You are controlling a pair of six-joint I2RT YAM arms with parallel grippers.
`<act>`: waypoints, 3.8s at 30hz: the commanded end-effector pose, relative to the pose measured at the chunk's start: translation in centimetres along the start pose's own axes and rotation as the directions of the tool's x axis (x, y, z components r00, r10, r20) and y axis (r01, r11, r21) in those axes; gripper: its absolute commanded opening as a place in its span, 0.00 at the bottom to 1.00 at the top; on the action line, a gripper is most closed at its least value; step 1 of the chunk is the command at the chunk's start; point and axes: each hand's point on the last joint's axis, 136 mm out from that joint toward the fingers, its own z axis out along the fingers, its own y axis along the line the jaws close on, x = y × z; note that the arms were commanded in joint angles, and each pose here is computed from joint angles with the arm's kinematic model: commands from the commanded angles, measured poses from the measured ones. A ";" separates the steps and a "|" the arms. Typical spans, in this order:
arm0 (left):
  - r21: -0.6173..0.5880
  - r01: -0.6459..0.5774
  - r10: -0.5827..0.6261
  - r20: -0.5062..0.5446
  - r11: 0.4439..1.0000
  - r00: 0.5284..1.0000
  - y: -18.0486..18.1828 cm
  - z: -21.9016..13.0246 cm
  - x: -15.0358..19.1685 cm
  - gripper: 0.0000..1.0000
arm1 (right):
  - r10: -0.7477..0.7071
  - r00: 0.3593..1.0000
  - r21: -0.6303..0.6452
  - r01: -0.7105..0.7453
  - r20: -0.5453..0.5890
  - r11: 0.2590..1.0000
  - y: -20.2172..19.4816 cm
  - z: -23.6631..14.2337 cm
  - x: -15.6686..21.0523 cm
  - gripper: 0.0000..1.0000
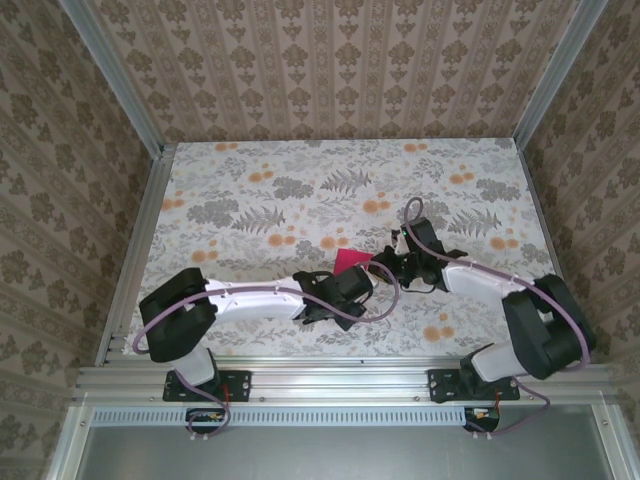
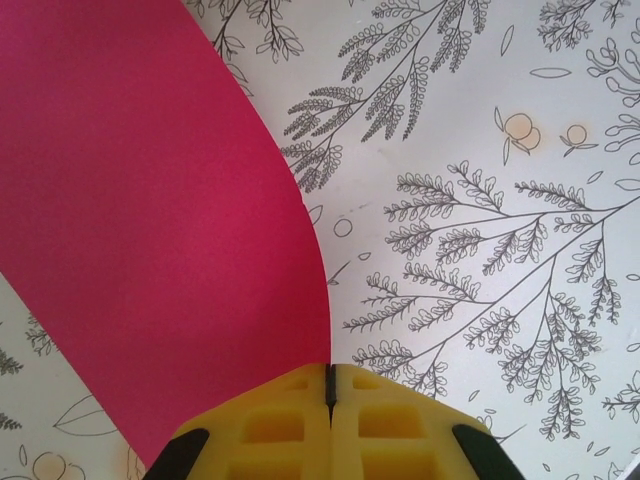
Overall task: Fold a paper plane with a square sheet of paper (pick it up from the middle)
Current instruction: Third fold the triangle at the center of the table.
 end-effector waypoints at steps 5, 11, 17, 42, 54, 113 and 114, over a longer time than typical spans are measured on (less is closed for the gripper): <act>0.056 0.030 -0.031 0.013 0.998 0.999 -0.3 -0.7 -0.5 0.00 | -0.007 0.994 -0.059 0.000 -0.112 0.998 1.1 3.0 -0.4 0.09; 0.060 0.041 -0.041 0.004 0.997 0.999 0.0 -0.6 -0.5 0.00 | -0.026 0.986 0.029 0.031 -0.165 0.999 -0.7 4.4 -0.3 0.08; 0.098 0.059 -0.059 0.002 0.993 0.998 0.2 -0.8 -0.8 0.00 | -0.074 0.969 0.168 0.115 -0.236 0.979 -3.5 4.6 0.4 0.08; 0.166 0.150 -0.144 -0.047 0.975 0.988 5.0 0.2 -1.6 0.00 | -0.161 0.928 0.200 0.237 -0.335 0.951 -3.9 4.6 0.9 0.10; 0.148 0.143 -0.134 -0.069 0.979 0.989 5.8 1.8 -1.6 0.00 | -0.162 0.927 0.204 0.240 -0.337 0.949 -3.4 4.6 0.7 0.11; 0.097 0.145 -0.133 -0.118 0.985 0.984 7.0 3.9 0.2 0.01 | -0.087 0.987 0.044 0.094 -0.137 0.995 0.6 1.4 1.0 0.17; 0.098 0.146 -0.133 -0.122 0.985 0.984 6.9 3.9 0.3 0.01 | -0.082 0.986 0.018 0.085 -0.145 0.996 0.9 1.6 1.5 0.16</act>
